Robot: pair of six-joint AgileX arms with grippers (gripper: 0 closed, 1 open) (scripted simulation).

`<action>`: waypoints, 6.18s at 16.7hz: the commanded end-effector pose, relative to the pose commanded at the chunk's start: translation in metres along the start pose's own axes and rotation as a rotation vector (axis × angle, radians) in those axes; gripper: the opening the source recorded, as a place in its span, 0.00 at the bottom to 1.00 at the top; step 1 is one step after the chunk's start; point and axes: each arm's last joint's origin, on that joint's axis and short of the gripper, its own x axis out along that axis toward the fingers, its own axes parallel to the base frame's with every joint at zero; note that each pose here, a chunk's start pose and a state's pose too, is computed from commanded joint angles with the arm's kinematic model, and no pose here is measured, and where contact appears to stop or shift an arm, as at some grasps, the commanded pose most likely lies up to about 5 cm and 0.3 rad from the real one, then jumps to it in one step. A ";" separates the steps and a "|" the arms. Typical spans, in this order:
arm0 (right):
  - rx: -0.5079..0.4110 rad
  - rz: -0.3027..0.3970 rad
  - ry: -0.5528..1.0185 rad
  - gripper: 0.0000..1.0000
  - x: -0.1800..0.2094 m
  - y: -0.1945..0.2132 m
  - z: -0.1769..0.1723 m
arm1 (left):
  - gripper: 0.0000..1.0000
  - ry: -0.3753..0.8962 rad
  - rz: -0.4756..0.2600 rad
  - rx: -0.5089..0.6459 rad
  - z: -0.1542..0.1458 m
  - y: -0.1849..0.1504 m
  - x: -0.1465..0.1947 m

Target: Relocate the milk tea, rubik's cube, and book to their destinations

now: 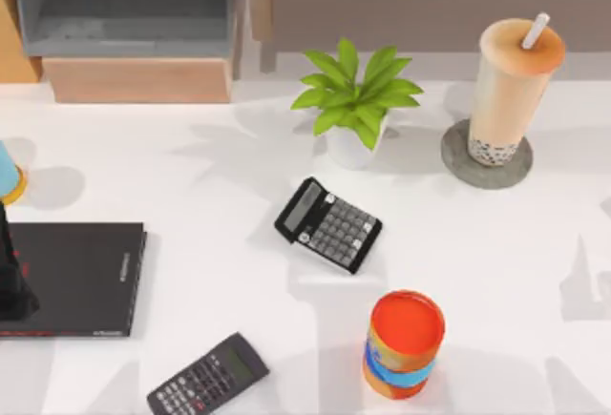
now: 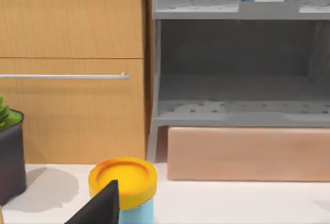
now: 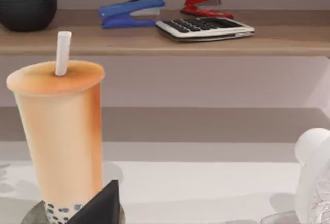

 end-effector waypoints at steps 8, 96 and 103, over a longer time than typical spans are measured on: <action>0.000 0.000 0.000 1.00 0.000 0.000 0.000 | 1.00 -0.023 -0.001 0.007 0.017 -0.001 0.001; 0.000 0.000 0.000 1.00 0.000 0.000 0.000 | 0.00 -0.009 -0.028 0.671 0.115 -0.078 0.216; 0.000 0.000 0.000 1.00 0.000 0.000 0.000 | 0.00 0.225 -0.373 1.280 -0.013 -0.048 0.097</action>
